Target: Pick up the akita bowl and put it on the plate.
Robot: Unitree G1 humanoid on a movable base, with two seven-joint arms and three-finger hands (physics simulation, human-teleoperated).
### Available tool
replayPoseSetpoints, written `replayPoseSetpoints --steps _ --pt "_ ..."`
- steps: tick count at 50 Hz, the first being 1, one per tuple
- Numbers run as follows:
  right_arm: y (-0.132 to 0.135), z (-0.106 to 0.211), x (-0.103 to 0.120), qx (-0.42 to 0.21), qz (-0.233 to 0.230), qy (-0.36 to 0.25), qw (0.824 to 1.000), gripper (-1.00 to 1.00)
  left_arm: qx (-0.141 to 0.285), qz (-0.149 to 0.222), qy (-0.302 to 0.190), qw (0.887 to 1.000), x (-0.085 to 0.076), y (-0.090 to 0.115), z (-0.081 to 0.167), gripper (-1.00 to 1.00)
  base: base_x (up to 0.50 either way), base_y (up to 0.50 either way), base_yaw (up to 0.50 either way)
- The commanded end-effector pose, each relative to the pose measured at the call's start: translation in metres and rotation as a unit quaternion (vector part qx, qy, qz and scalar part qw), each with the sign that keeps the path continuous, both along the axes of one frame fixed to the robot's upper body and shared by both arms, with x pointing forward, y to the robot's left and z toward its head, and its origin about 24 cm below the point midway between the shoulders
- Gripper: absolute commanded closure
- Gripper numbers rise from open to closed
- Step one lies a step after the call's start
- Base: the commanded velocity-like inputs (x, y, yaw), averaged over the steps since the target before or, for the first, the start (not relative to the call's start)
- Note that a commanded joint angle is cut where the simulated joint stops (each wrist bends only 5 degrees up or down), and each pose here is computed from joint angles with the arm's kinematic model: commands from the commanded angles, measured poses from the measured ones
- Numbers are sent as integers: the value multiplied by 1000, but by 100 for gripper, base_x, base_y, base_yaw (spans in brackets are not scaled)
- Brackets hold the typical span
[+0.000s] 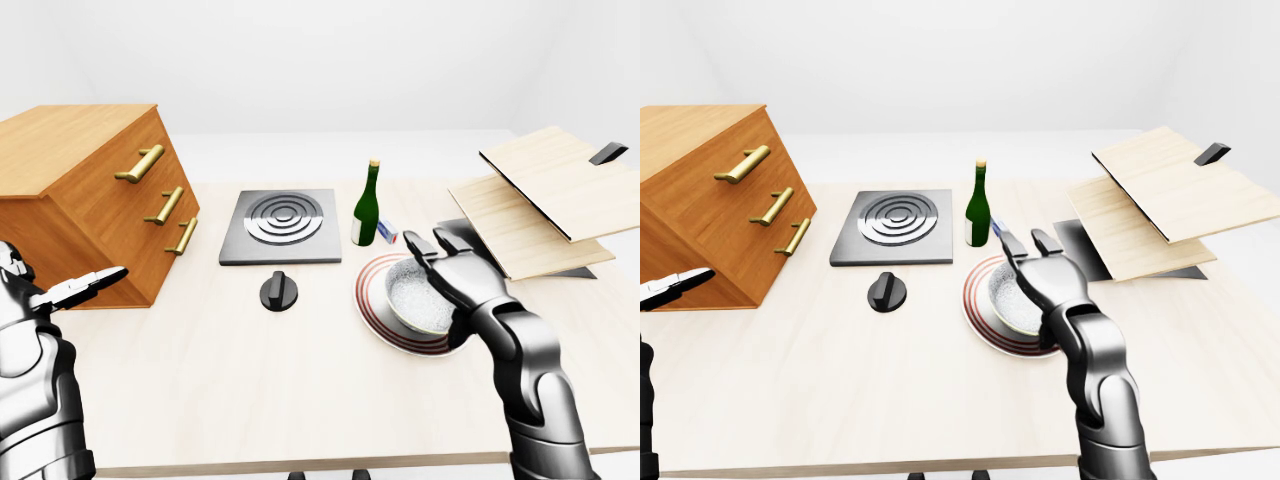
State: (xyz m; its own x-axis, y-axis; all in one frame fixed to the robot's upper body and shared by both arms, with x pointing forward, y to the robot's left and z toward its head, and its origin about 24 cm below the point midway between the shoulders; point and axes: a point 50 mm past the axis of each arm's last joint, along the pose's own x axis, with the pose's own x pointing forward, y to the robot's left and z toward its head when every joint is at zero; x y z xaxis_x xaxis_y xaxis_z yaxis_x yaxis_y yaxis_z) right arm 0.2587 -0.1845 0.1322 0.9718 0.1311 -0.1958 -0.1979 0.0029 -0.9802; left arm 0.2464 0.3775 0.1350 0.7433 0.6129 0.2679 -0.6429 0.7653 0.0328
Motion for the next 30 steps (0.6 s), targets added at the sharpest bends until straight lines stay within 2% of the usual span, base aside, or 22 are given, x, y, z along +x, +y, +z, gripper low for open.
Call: replayPoseSetpoints --steps 1,10,13,20,28,30 --pt "13 37 -26 35 37 -94 994 -100 0 0 0 1000 1 0 0 -100 0 0 0" --pt "19 73 -45 47 70 -182 980 -100 1 -1 0 1000 1 -1 0 -100 0 0 0" --pt "20 85 -50 24 96 -206 974 -99 0 -1 0 1000 0 -1 0 -100 0 0 0" --pt "29 102 -59 -30 153 -232 960 -100 -1 -1 1 1000 0 -1 0 -100 0 0 0" --pt "32 126 -61 -28 159 -258 953 -100 -2 0 1 1000 -1 0 0 -100 0 0 0" --pt "35 130 -63 -37 172 -263 949 -100 -2 0 1 1000 -1 0 1 -100 0 0 0"
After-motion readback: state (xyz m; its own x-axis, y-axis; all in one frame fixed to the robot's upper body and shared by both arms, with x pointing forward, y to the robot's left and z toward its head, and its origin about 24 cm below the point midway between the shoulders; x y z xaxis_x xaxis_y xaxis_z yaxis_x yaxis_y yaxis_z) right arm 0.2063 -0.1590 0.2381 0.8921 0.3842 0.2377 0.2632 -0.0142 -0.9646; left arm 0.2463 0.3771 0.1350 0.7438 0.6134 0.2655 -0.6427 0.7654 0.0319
